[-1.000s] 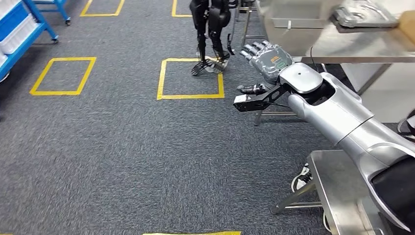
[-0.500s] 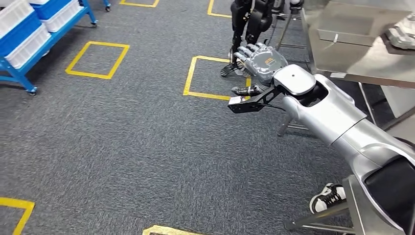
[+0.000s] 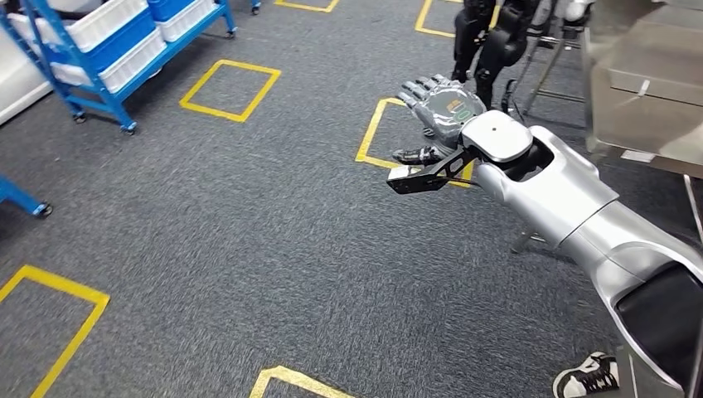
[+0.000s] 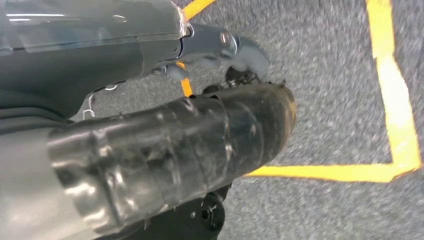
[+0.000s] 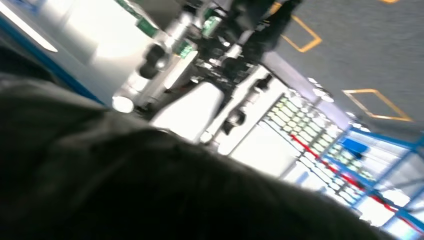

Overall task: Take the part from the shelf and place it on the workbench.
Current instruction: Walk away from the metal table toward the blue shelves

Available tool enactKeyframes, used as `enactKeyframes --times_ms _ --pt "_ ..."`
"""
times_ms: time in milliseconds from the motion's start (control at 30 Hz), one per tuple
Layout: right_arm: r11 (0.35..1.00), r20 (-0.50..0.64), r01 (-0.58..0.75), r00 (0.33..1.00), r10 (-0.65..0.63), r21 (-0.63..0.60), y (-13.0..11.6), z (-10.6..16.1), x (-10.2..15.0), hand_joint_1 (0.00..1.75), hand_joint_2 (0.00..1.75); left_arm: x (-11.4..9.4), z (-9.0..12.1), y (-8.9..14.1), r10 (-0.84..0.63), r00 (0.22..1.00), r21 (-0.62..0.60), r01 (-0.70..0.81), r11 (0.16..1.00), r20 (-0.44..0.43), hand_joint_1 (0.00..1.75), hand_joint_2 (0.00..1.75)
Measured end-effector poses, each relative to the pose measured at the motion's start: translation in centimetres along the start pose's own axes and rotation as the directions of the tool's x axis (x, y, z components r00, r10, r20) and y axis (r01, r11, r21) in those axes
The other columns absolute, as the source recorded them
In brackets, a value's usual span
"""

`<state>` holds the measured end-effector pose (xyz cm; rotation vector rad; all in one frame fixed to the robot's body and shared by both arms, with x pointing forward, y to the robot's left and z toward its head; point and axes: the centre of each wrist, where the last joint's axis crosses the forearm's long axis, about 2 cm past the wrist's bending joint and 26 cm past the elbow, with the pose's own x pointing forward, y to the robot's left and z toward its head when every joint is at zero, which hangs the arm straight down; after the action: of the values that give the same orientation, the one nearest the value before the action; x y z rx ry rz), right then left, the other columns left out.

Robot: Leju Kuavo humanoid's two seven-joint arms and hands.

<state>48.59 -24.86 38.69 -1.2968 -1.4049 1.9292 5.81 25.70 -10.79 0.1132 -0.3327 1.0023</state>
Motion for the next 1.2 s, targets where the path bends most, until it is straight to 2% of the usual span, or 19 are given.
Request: enactKeyframes --times_ms 367,1033,1200 --pt "1.0 0.008 0.013 1.0 -0.013 0.008 0.2 0.2 -0.3 0.0 0.0 0.4 -0.2 0.1 0.03 0.999 -0.004 -0.03 1.0 0.042 0.0 0.0" --pt "0.998 0.002 0.037 0.999 -0.037 0.06 4.3 1.3 0.0 0.0 0.0 0.3 -0.1 0.5 -0.006 1.0 0.048 0.006 0.999 0.007 0.0 0.0" --pt "0.997 -0.003 0.036 0.999 -0.036 0.061 4.7 1.4 -0.1 0.0 0.0 0.4 -0.2 0.6 -0.006 1.0 0.05 0.006 0.999 0.008 0.0 0.0"
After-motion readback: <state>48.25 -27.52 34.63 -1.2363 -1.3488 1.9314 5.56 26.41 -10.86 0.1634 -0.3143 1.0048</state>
